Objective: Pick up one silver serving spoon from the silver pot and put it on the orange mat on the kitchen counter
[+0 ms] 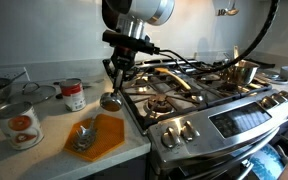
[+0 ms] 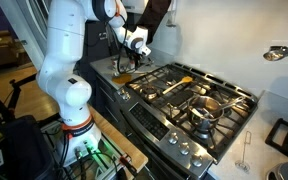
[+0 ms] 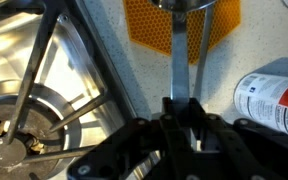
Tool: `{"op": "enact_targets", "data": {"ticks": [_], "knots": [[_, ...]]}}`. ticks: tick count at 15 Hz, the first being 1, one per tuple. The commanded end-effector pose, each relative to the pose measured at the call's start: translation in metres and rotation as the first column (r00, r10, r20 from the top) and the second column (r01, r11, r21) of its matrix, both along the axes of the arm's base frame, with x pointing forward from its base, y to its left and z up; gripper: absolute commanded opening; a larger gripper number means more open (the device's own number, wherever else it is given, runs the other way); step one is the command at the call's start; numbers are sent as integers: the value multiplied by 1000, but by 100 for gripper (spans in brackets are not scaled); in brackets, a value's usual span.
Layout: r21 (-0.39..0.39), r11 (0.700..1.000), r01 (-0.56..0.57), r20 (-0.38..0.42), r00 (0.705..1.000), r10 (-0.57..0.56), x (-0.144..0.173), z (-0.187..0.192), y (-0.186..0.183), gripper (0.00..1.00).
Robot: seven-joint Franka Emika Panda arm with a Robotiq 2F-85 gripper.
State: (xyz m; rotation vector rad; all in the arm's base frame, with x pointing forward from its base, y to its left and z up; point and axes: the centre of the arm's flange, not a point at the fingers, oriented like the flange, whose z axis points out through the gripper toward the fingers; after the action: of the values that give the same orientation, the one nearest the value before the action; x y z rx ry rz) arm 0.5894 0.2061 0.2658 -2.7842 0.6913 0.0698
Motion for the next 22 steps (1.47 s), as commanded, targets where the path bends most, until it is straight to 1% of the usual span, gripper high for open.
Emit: {"op": "enact_targets", "data": {"ticks": [1, 5, 9, 14, 19, 22], "knots": [[6, 999, -38, -18, 999, 38, 4, -3, 8, 5], [15, 992, -128, -45, 991, 129, 8, -17, 31, 5], [0, 986, -169, -63, 984, 169, 7, -34, 43, 5], [-8, 974, -227, -85, 970, 226, 10, -58, 48, 5], [-23, 960, -280, -118, 954, 276, 13, -69, 48, 5], [-17, 948, -317, -137, 940, 312, 16, -75, 50, 5]]}}
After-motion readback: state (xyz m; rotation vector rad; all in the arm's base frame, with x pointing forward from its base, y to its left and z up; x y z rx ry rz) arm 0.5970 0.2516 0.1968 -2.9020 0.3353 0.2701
